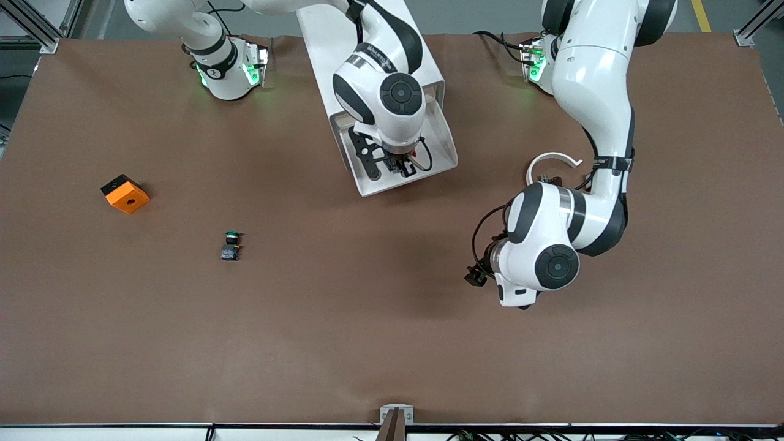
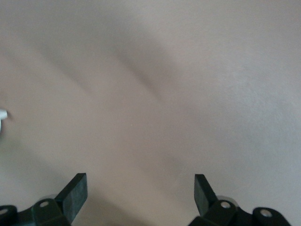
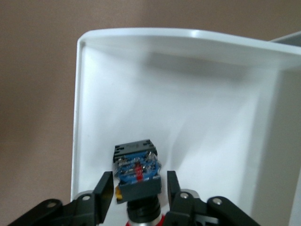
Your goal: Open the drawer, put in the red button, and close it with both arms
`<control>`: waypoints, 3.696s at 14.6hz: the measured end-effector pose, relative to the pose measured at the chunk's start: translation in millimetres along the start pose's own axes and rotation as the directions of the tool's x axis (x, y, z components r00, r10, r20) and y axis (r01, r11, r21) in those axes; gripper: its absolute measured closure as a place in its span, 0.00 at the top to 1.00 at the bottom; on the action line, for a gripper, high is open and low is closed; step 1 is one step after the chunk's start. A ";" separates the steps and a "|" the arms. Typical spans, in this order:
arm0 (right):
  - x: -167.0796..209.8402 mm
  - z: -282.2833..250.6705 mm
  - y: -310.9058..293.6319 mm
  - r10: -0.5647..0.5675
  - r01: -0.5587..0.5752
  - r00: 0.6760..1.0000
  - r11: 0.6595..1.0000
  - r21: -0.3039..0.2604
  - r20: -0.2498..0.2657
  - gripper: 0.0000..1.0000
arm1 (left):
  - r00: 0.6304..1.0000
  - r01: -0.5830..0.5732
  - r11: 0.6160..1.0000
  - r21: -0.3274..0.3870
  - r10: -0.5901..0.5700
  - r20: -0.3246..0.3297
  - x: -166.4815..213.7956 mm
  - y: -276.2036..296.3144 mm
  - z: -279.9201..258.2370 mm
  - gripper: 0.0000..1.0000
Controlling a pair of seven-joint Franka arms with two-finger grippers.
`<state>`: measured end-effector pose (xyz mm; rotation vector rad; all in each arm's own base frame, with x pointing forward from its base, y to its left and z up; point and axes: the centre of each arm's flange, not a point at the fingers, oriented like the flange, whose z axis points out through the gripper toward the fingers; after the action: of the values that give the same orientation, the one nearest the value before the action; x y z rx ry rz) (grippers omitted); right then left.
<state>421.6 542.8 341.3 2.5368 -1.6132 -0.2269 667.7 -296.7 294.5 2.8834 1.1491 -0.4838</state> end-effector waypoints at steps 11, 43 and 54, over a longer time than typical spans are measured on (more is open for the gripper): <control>56.8 -99.9 4.7 -0.055 0.055 0.998 0.998 0.029 0.021 1.00 | 0.937 -0.317 0.947 0.051 0.321 -0.137 -36.4 17.5 -9.1 1.00; 480.9 -233.4 228.7 -0.839 0.851 0.524 0.520 0.070 -0.149 1.00 | 0.749 -0.657 0.753 0.047 0.644 0.159 -343.1 -9.7 125.1 1.00; 502.1 -270.3 242.9 -0.797 0.829 0.556 0.551 0.093 -0.236 1.00 | 0.750 -0.645 0.764 0.025 0.626 0.213 -354.3 -15.0 134.2 1.00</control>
<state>468.5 -7.6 622.3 3.1631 -0.2572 0.0850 377.1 -538.7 268.5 2.9573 0.0667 -0.7649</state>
